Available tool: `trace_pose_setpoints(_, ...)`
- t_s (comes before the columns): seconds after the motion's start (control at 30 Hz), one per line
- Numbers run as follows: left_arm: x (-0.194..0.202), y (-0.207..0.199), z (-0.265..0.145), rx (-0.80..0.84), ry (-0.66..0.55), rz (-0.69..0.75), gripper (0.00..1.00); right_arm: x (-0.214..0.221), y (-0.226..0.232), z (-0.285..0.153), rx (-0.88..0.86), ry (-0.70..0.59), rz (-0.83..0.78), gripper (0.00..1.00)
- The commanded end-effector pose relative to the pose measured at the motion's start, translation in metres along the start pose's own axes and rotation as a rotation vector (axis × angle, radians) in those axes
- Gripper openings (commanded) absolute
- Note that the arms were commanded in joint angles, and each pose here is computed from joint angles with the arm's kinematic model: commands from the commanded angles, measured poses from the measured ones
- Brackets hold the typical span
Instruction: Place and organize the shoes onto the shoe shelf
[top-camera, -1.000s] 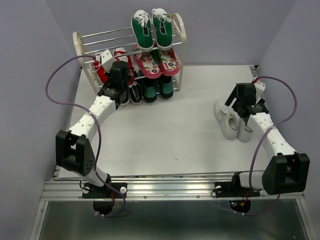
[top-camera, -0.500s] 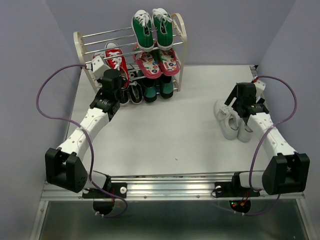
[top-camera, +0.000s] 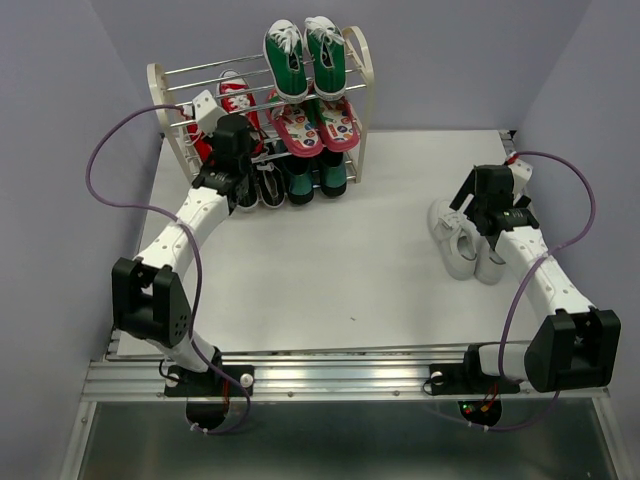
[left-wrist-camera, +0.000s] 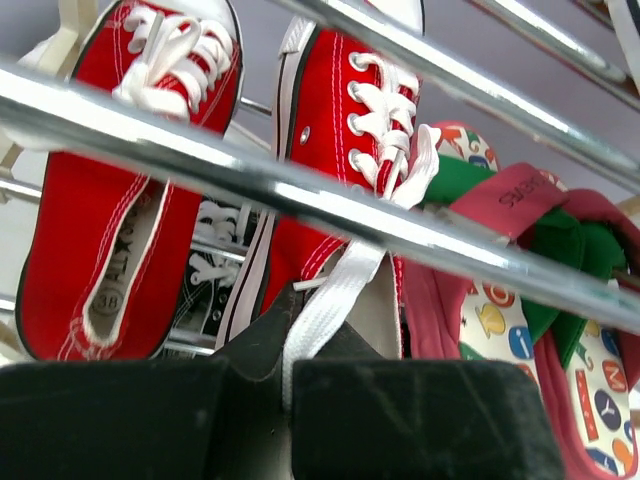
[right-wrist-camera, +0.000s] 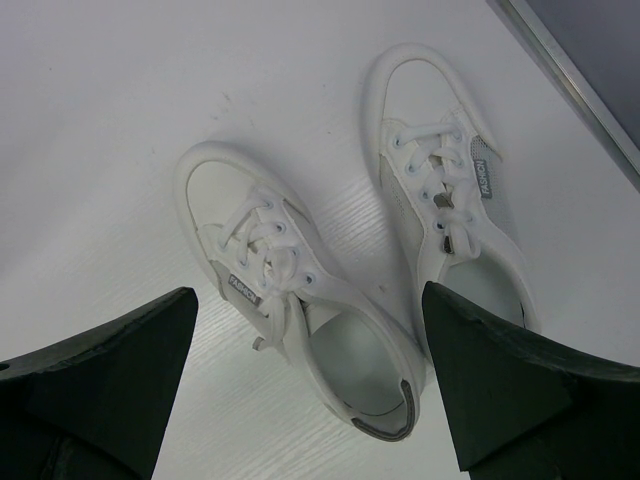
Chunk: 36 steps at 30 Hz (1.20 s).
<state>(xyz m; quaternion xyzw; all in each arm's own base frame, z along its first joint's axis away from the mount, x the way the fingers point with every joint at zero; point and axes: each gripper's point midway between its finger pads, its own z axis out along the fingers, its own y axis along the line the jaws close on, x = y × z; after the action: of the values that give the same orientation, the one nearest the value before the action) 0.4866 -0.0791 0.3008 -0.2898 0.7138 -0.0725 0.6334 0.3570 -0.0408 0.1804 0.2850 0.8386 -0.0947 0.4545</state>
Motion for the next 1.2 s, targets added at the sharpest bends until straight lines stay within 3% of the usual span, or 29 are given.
trace_pose_setpoints(0.0, -0.081, -0.032, 0.004, 0.073, -0.197, -0.154, 0.0, -0.015, -0.001, -0.003, -0.006, -0.056, 0.015, 1.0)
trace_pose_setpoints(0.2, -0.063, -0.022, 0.023, 0.027, -0.149, -0.154, 0.01, -0.012, -0.002, -0.001, 0.001, -0.049, 0.003, 1.0)
trace_pose_setpoints(0.23, -0.056, -0.018, 0.024, 0.008, -0.121, -0.144, 0.12, -0.012, -0.002, -0.001, 0.001, -0.049, 0.001, 1.0)
trace_pose_setpoints(0.27, -0.053, -0.018, 0.024, 0.005, -0.109, -0.141, 0.46, -0.011, -0.002, -0.001, -0.002, -0.046, 0.0, 1.0)
trace_pose_setpoints(0.3, -0.051, -0.02, 0.023, 0.014, -0.098, -0.143, 0.58, -0.01, -0.002, 0.0, 0.0, -0.044, 0.002, 1.0)
trace_pose_setpoints(0.4, -0.044, -0.021, 0.016, 0.049, -0.063, -0.141, 0.75, -0.006, 0.0, -0.001, -0.013, -0.03, 0.019, 1.0)
trace_pose_setpoints(0.53, -0.043, -0.031, -0.003, 0.135, -0.017, -0.131, 0.87, 0.01, 0.003, 0.006, -0.022, 0.022, 0.014, 1.0)
trace_pose_setpoints(0.67, -0.041, -0.038, -0.02, 0.198, 0.019, -0.129, 0.93, 0.027, 0.003, 0.022, 0.002, 0.078, -0.038, 1.0)
trace_pose_setpoints(0.7, -0.043, -0.039, -0.028, 0.218, 0.024, -0.125, 0.98, 0.03, 0.005, 0.026, 0.002, 0.094, -0.054, 1.0)
trace_pose_setpoints(0.87, -0.042, -0.04, -0.052, 0.267, 0.045, -0.093, 0.99, 0.053, 0.017, 0.053, 0.004, 0.194, -0.126, 1.0)
trace_pose_setpoints(1.0, -0.049, -0.037, -0.047, 0.227, 0.03, -0.036, 0.99, 0.045, 0.025, 0.053, -0.021, 0.187, -0.123, 1.0)
trace_pose_setpoints(1.17, -0.013, -0.034, -0.022, 0.188, 0.132, 0.061, 0.99, 0.039, 0.021, 0.059, 0.004, 0.151, -0.165, 1.0)
